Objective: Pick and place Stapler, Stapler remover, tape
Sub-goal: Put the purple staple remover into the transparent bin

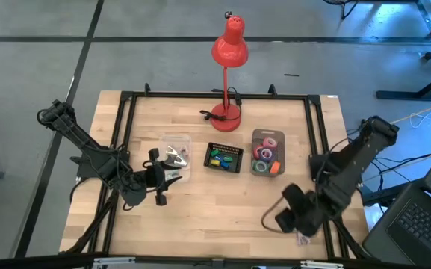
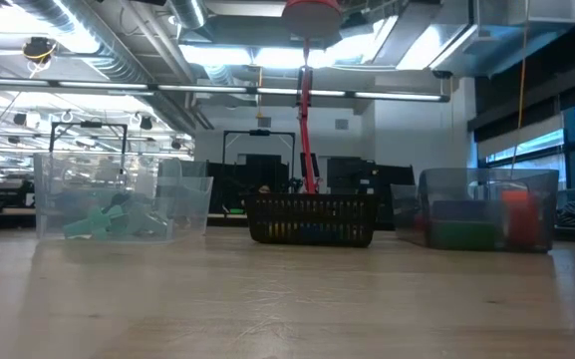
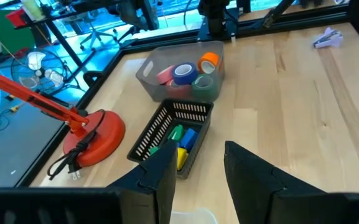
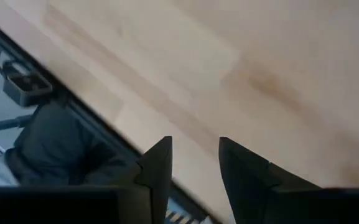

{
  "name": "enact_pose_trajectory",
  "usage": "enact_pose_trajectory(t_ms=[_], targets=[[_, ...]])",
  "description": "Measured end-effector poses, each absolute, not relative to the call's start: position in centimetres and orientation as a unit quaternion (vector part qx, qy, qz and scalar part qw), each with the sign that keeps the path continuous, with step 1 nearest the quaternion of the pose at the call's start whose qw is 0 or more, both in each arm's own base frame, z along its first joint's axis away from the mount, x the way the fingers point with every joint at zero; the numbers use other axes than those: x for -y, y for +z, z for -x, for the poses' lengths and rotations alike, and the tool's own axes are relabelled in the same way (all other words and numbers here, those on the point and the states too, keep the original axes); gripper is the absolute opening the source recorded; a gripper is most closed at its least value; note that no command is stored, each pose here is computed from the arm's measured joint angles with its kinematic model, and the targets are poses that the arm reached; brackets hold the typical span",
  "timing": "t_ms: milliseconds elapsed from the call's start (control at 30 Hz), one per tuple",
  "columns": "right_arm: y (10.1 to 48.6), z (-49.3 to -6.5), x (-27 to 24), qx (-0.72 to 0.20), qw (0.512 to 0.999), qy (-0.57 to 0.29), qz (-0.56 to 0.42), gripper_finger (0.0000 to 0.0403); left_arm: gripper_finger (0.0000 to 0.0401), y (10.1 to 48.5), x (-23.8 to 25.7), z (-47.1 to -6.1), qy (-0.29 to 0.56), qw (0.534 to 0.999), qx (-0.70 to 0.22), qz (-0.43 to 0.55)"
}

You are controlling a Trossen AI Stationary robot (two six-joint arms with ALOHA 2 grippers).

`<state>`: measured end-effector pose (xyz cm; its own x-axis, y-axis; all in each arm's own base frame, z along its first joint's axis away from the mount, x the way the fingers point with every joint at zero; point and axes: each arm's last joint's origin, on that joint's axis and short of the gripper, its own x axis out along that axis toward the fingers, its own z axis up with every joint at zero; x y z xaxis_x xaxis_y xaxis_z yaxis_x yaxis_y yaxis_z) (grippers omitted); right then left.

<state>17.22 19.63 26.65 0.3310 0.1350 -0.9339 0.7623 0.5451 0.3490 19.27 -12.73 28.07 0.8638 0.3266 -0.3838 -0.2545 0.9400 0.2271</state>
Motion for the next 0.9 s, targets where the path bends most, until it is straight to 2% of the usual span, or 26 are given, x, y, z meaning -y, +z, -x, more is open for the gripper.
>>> enact_pose_trajectory(t_ms=[433, 700, 900], targets=[[21.8, -14.2, -25.9, -0.578, 0.584, -0.322, -0.47, 0.0133, 0.0125, 28.1, 12.6, -19.3, 0.167, 0.958, -0.207, -0.108], [19.1, -14.9, -28.4, -0.581, 0.559, -0.315, -0.501, 0.0133, 0.0125, 28.1, 12.6, -19.3, 0.165, 0.957, -0.208, -0.117], [17.9, -14.7, -28.3, -0.588, 0.543, -0.36, -0.479, 0.0133, 0.0125, 28.1, 12.6, -19.2, 0.165, 0.957, -0.209, -0.117]])
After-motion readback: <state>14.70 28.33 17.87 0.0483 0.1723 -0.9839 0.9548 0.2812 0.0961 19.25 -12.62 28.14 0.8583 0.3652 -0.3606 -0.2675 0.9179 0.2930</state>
